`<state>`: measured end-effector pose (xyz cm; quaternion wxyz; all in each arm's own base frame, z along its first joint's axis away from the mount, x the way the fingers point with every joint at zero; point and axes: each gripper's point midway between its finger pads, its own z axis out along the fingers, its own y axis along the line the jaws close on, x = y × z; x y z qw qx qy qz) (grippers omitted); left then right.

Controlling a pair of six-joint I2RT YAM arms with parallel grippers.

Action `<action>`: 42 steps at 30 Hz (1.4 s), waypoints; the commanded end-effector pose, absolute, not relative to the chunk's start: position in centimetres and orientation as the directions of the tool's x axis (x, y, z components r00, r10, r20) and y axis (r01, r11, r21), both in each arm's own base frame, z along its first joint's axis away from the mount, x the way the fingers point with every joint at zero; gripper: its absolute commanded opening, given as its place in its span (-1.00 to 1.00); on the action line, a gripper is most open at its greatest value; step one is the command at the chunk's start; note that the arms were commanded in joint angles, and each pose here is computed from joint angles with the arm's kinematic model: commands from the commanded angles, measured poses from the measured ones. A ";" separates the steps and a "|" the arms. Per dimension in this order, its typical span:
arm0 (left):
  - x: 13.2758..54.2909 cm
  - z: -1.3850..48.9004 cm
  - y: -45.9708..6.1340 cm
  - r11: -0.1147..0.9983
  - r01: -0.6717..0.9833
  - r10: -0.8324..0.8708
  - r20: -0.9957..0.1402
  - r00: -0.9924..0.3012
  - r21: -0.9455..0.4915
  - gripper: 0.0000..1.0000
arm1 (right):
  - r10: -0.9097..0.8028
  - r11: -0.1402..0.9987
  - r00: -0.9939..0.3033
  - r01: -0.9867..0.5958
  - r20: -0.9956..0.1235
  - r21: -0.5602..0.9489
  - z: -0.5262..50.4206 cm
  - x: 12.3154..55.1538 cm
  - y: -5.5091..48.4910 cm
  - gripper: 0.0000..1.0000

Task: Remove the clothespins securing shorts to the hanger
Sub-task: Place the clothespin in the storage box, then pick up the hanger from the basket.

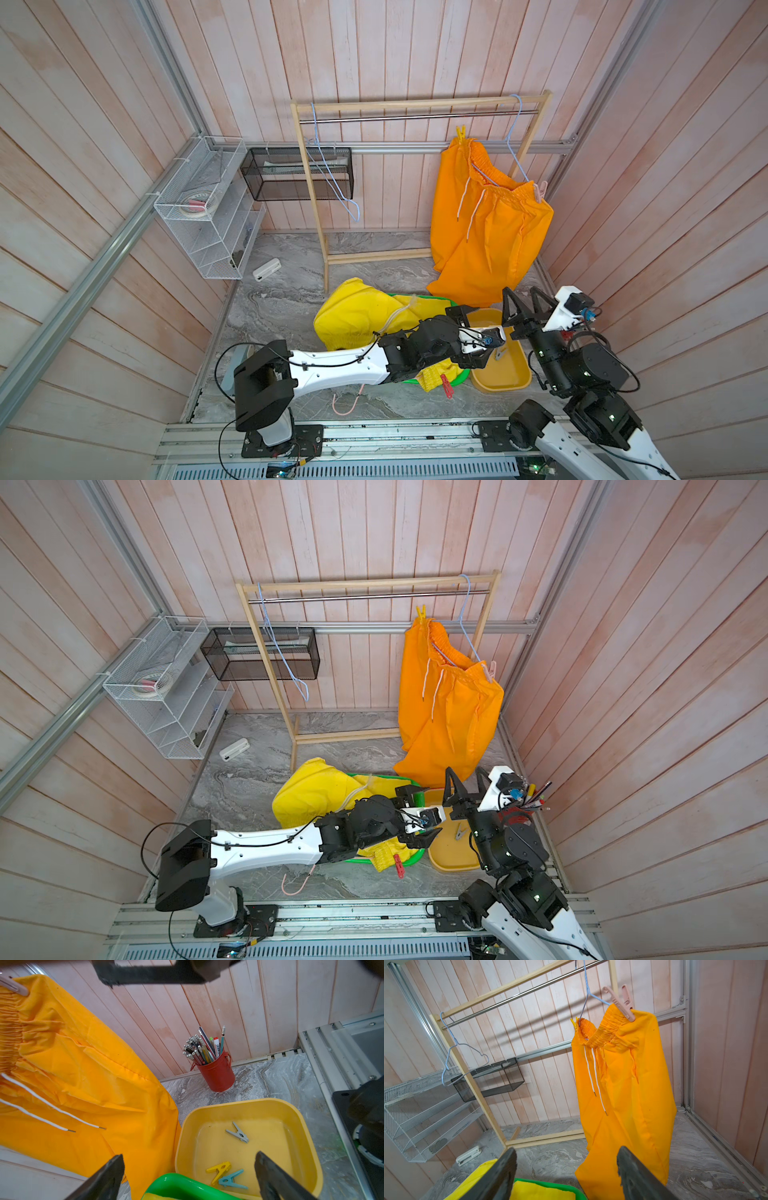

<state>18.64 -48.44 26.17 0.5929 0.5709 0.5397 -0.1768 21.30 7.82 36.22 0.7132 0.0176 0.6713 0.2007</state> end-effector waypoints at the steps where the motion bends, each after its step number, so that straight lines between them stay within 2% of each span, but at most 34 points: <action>1: 19.2 28.2 -46.2 0.407 0.814 0.362 -0.892 0.272 0.414 1.00 | 0.279 0.906 -0.056 -0.315 -0.959 0.282 35.0 21.5 9.4 0.56; 6: 19.8 31.5 -42.4 0.551 0.770 0.276 -0.941 0.197 0.323 0.99 | 0.272 0.889 -0.101 -0.354 -0.957 0.290 33.7 21.8 10.8 0.57; 10: 21.7 33.5 -37.4 0.716 0.631 0.262 -0.953 0.155 0.300 1.00 | 0.257 0.863 -0.179 -0.400 -0.950 0.308 32.2 22.2 12.6 0.57; 13: 22.6 33.9 -33.2 0.793 0.533 0.264 -0.955 0.136 0.295 1.00 | 0.259 0.845 -0.222 -0.419 -0.940 0.331 30.8 22.4 13.6 0.56; 18: 24.4 34.1 -25.4 0.896 0.441 0.066 -0.998 -0.017 0.051 1.00 | 0.254 0.799 -0.301 -0.470 -0.919 0.375 28.3 22.3 15.5 0.53; 20: 24.7 34.2 -22.5 0.913 0.405 -0.022 -0.999 -0.044 -0.038 0.99 | 0.229 0.760 -0.353 -0.518 -0.907 0.393 27.2 22.2 17.2 0.49; 23: 25.1 34.0 -19.2 0.931 0.345 -0.101 -0.992 -0.073 -0.120 1.00 | 0.191 0.689 -0.413 -0.590 -0.890 0.422 26.3 21.6 19.6 0.26; 26: 26.1 33.3 -16.6 0.949 0.274 -0.125 -0.984 -0.127 -0.156 1.00 | 0.156 0.615 -0.419 -0.667 -0.894 0.420 25.7 20.2 21.9 0.23; 29: 27.2 32.1 -15.7 0.953 0.239 -0.135 -0.966 -0.221 -0.188 1.00 | 0.029 0.560 -0.419 -0.745 -0.907 0.362 24.4 18.4 25.1 0.23; 32: 28.4 30.8 -15.6 0.941 0.237 -0.160 -0.936 -0.313 -0.241 1.00 | -0.155 0.477 -0.348 -0.846 -0.925 0.238 23.1 15.3 29.0 0.23; 36: 29.0 30.1 -16.0 0.936 0.236 -0.167 -0.919 -0.358 -0.262 1.00 | -0.379 0.327 -0.204 -0.942 -0.903 0.075 20.3 11.4 32.5 0.23; 42: 29.4 29.1 -15.6 0.928 0.214 -0.201 -0.892 -0.404 -0.306 1.00 | -0.481 0.262 -0.144 -0.965 -0.865 0.015 17.5 11.0 34.3 0.11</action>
